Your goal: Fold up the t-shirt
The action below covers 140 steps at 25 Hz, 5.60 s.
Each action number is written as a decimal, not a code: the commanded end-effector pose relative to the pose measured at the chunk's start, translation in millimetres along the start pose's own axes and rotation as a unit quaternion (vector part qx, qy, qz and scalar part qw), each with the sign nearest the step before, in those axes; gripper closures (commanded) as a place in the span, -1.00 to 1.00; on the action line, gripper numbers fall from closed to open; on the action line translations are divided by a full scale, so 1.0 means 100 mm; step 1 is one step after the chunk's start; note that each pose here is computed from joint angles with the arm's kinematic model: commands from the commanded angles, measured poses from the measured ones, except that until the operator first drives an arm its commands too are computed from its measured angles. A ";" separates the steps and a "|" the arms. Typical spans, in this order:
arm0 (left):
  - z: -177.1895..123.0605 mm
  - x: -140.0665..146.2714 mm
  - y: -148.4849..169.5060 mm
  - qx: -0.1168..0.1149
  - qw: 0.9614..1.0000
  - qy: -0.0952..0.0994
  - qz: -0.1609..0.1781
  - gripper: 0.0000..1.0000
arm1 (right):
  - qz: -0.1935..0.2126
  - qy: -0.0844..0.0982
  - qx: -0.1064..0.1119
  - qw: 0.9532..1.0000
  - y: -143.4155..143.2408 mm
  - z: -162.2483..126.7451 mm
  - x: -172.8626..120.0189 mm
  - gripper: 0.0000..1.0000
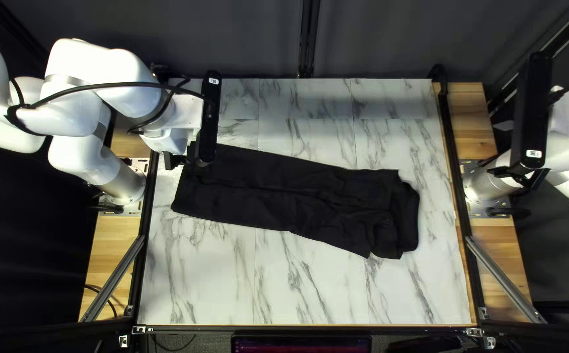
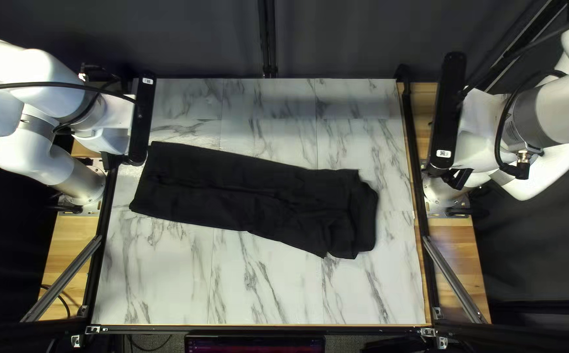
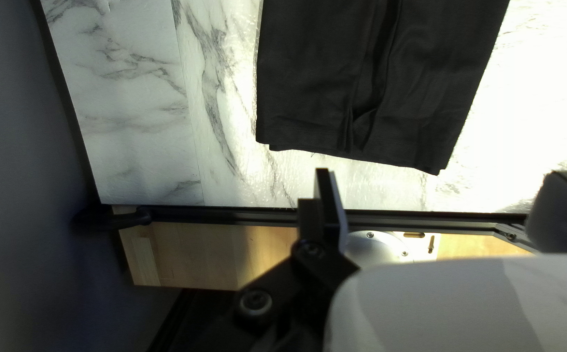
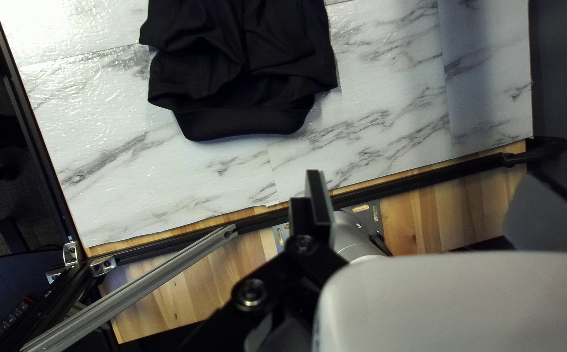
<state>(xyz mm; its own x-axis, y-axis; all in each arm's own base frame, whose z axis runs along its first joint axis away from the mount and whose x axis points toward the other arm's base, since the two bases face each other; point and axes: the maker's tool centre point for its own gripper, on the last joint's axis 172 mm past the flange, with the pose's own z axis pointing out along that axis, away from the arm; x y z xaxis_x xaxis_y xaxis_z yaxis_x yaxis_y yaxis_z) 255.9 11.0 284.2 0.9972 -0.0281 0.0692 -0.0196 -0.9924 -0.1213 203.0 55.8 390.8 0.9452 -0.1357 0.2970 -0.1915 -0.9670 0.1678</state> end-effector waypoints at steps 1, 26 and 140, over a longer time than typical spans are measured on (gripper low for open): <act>0.12 0.11 0.03 -0.008 1.000 0.010 0.009 -1.00 | 0.000 0.000 0.000 1.000 0.00 0.00 0.00 -1.00; 2.04 2.39 0.94 -0.052 0.976 0.069 0.199 -1.00 | 0.000 0.000 0.000 1.000 0.00 0.00 0.00 -1.00; 2.57 3.47 0.67 0.137 0.932 0.115 0.315 -0.69 | 0.000 0.000 0.000 1.000 0.00 0.00 0.00 -1.00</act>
<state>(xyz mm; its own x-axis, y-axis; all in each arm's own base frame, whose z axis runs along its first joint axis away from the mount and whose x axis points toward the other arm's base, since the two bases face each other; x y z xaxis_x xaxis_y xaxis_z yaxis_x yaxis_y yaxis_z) 617.8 -35.7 42.7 0.7526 -0.6499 0.1060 -0.5452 -0.7053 -0.4532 203.0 55.8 390.8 0.9452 -0.1356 0.2969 -0.1915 -0.9670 0.1679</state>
